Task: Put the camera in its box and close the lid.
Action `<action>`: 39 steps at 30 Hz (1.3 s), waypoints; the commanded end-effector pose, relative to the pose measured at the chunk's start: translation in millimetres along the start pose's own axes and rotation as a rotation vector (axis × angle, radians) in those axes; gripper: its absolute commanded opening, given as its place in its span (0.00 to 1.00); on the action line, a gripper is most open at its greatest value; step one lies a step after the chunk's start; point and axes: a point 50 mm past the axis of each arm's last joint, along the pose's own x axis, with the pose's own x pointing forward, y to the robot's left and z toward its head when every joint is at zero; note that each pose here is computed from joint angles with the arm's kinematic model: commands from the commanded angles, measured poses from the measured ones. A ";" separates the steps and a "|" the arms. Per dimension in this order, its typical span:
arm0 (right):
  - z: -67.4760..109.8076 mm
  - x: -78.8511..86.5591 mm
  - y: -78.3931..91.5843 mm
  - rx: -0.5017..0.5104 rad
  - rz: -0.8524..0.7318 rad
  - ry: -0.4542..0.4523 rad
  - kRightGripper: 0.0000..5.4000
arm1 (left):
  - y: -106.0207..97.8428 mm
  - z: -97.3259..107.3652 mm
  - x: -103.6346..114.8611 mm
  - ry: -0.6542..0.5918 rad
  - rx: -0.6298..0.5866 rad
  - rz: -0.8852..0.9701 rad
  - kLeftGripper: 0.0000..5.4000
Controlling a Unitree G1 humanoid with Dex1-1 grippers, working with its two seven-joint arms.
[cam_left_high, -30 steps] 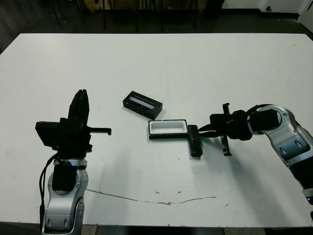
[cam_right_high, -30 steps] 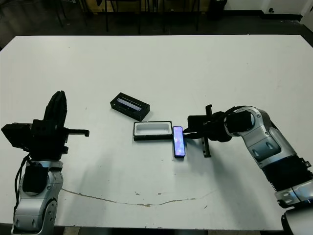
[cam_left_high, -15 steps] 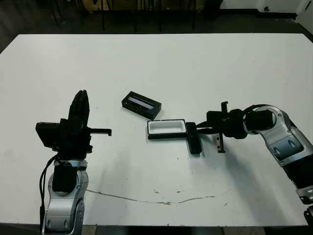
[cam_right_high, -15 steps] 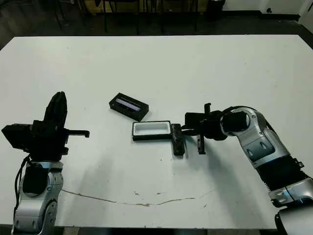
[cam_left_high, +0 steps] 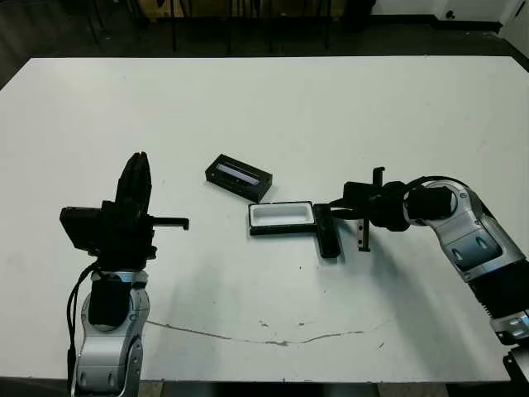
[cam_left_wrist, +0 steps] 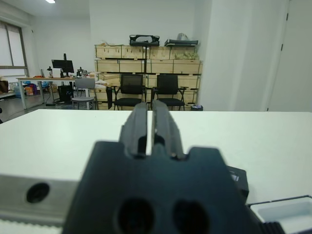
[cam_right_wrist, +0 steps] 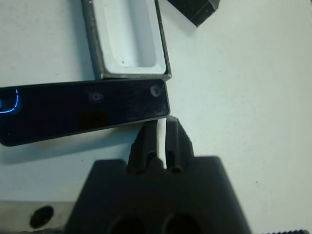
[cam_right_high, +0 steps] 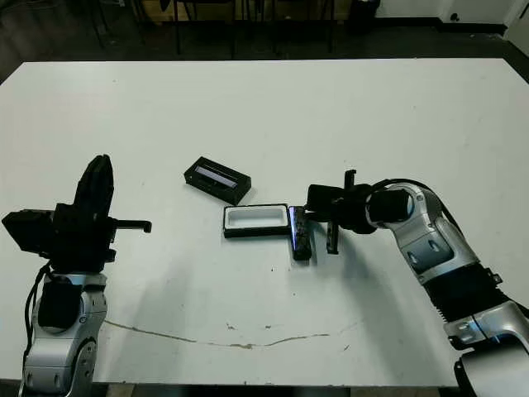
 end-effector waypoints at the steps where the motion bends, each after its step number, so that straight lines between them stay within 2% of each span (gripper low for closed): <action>1: 4.2 11.2 8.5 0.015 0.017 -0.040 0.00 | 1.2 -5.6 -3.3 0.042 0.005 0.011 0.00; 4: 2.1 13.1 6.8 0.015 -0.012 -0.030 0.00 | 0.4 -5.5 -3.1 0.040 0.005 0.005 0.00; 6: -0.4 12.1 4.9 0.016 -0.055 0.019 0.00 | -0.3 -5.6 -3.3 0.041 0.001 0.006 0.00; 11: -3.4 -6.2 3.0 0.011 -0.226 0.053 0.00 | -1.3 -5.5 -4.5 0.042 0.004 0.011 0.00; 17: 3.6 -43.8 8.3 0.113 -0.437 -0.018 0.00 | -1.3 -6.9 -4.6 0.039 0.000 0.007 0.00; 21: 17.8 -68.2 17.9 0.190 -0.523 -0.139 0.00 | -1.9 -7.0 -4.1 0.041 0.001 0.003 0.00; 23: 24.8 -76.4 26.3 0.243 -0.578 -0.198 0.00 | -2.1 -7.0 -4.0 0.041 0.002 0.001 0.00; 25: 29.9 -81.1 36.6 0.338 -0.616 -0.256 0.00 | -2.2 -7.1 -3.8 0.042 0.005 0.000 0.00; 27: 34.9 -83.5 50.0 0.490 -0.644 -0.333 0.00 | -2.3 -7.2 -3.9 0.044 0.004 0.003 0.00; 30: 42.8 -84.1 68.6 0.665 -0.671 -0.399 0.00 | -2.1 -7.5 -4.3 0.046 0.001 0.005 0.00; 33: 49.9 -78.7 89.9 0.791 -0.657 -0.435 0.02 | -1.6 -8.3 -4.5 0.049 -0.005 0.005 0.00; 36: 58.5 -67.6 112.3 0.919 -0.645 -0.447 0.08 | -1.4 -8.6 -4.8 0.052 -0.005 0.006 0.00; 39: 62.3 -54.5 125.1 1.000 -0.651 -0.452 0.17 | -1.4 -8.8 -5.1 0.053 -0.010 0.003 0.00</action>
